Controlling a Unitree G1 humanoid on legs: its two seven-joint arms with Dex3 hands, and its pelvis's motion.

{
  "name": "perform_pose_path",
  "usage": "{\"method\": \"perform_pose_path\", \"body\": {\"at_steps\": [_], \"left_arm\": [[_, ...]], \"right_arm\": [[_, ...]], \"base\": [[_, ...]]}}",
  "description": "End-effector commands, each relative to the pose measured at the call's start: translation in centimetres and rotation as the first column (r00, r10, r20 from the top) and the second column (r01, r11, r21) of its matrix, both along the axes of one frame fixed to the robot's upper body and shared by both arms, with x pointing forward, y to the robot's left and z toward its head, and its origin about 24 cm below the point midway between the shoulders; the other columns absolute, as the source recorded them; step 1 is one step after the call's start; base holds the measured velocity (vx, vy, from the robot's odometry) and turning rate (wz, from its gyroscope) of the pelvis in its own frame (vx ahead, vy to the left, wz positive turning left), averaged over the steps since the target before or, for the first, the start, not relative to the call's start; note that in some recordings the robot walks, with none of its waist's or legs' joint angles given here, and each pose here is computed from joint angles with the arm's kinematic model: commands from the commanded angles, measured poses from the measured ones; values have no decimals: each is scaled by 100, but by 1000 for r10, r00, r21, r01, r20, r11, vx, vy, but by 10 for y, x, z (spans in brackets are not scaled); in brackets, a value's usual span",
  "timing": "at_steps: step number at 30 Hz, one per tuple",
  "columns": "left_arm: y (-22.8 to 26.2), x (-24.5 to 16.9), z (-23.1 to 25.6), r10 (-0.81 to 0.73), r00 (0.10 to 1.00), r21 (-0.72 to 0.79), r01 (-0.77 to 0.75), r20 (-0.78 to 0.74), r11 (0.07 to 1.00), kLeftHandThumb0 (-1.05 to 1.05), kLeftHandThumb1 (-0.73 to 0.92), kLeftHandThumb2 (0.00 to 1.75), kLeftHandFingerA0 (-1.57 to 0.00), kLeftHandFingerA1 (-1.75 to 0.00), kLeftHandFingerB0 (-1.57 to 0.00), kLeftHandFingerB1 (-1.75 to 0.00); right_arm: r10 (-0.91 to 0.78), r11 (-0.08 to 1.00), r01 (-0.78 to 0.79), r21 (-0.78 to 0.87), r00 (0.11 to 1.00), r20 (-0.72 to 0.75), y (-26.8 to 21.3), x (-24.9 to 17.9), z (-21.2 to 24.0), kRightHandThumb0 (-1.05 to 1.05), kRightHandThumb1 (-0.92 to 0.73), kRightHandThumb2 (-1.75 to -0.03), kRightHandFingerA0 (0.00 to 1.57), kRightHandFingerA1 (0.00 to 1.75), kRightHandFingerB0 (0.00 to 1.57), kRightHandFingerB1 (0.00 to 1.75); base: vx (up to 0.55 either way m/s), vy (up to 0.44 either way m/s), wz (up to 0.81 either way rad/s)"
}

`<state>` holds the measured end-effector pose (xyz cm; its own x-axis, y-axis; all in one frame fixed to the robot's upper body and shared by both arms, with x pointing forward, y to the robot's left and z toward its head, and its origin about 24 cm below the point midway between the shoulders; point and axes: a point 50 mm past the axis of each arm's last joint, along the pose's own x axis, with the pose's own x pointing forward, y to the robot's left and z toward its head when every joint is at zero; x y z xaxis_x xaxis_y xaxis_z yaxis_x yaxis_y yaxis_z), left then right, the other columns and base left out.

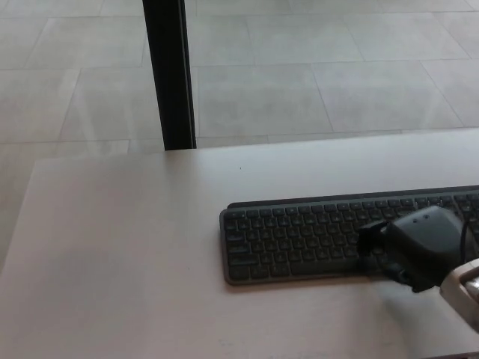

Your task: The robot uses its right fingers to click on the space key of the black keyboard placed on the center of the white desk.

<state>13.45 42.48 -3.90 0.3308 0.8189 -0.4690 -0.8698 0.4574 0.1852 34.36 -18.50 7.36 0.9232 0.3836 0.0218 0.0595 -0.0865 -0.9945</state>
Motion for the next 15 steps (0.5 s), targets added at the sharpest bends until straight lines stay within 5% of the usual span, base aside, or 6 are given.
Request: {"method": "perform_pose_path", "body": {"at_steps": [1, 5, 8, 10, 11, 15], "left_arm": [[7, -4, 6, 0, 1000, 33, 0, 7, 999, -49, 42, 88, -109, -125, -76, -75], [7, -4, 6, 5, 1000, 35, -5, -4, 999, -51, 55, 62, -93, -160, -79, -66], [7, -5, 6, 3, 1000, 38, -3, 0, 999, -50, 55, 61, -91, -156, -77, -63], [8, -6, 6, 16, 1000, 31, -16, -1, 999, -50, 55, 61, -91, -158, -76, -63], [8, -6, 6, 16, 1000, 31, -16, -1, 999, -51, 54, 62, -92, -162, -79, -64], [8, -7, 6, 22, 1000, 33, -23, 11, 999, -49, 54, 61, -92, -162, -76, -64]], "right_arm": [[-40, 996, 32, 85, 995, 86, -6, 21, 56, -31, -48, -85, 92, 113, 64, 69], [-66, 983, 32, 181, 981, 185, -11, 31, 100, -23, -60, -61, 84, 157, 71, 58], [-114, 926, 14, 377, 962, 246, -23, 29, 148, -25, -57, -59, 92, 108, 76, 59], [-147, 879, 32, 475, 967, 208, -31, 27, 160, -26, -57, -62, 96, 119, 75, 57], [-147, 879, 32, 476, 967, 207, -31, 27, 160, -16, -59, -76, 94, 161, 69, 66], [-243, 797, 51, 602, 939, 243, -69, 14, 170, -18, -56, -60, 92, 153, 77, 54]], "base": [[0, 0, 0], [0, 0, 0], [0, 0, 0], [0, 0, 0], [0, 0, 0], [0, 0, 0]]}}
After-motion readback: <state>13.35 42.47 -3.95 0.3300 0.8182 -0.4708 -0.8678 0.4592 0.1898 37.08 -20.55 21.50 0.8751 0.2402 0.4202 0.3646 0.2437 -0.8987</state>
